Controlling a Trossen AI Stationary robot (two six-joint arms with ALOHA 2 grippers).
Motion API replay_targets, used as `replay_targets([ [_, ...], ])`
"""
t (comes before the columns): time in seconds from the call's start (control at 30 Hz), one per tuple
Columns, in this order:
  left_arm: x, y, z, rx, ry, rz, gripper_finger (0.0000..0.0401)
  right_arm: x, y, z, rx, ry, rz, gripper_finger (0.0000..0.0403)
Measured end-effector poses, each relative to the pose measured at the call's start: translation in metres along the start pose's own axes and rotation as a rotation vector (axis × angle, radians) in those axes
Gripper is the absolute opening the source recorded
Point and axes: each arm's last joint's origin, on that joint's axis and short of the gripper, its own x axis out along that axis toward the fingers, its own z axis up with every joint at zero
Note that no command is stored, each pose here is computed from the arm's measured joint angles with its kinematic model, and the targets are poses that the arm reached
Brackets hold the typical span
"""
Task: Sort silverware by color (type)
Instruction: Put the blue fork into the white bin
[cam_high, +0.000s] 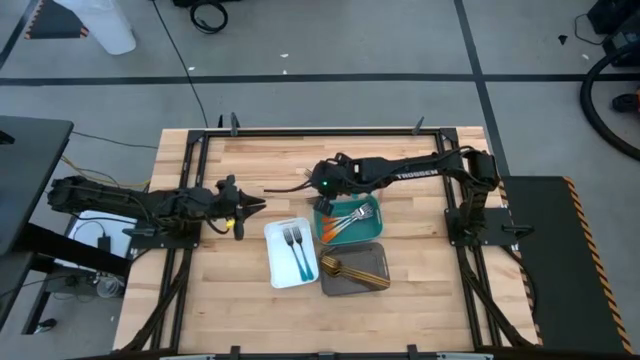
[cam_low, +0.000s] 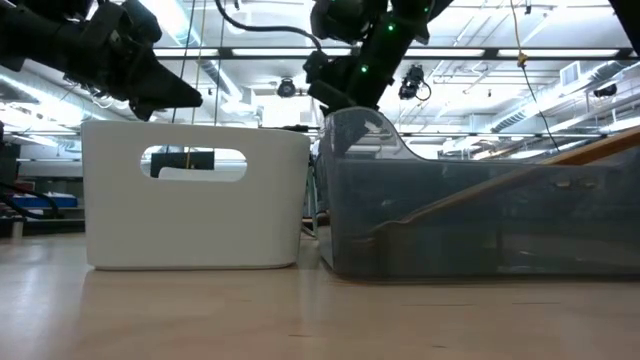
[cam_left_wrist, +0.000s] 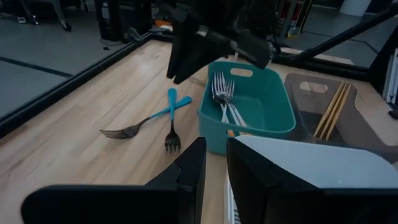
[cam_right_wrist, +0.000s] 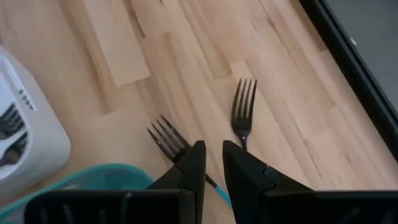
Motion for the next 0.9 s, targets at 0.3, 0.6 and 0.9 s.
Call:
replay_targets([
  [0.3, 0.000, 0.000, 0.005, -0.009, -0.053, 0.006, 0.0071, 0.009, -0.026, -0.001, 0.026, 0.060, 0.007, 0.0066],
  [0.6, 0.000, 0.000, 0.007, -0.025, -0.073, 0.024, 0.0071, 0.016, -0.055, -0.007, 0.071, 0.164, 0.038, 0.0067],
  [0.9, 0.000, 0.000, 0.007, -0.034, -0.079, 0.023, 0.0071, 0.023, -0.056, -0.010, 0.061, 0.193, 0.047, 0.0116],
])
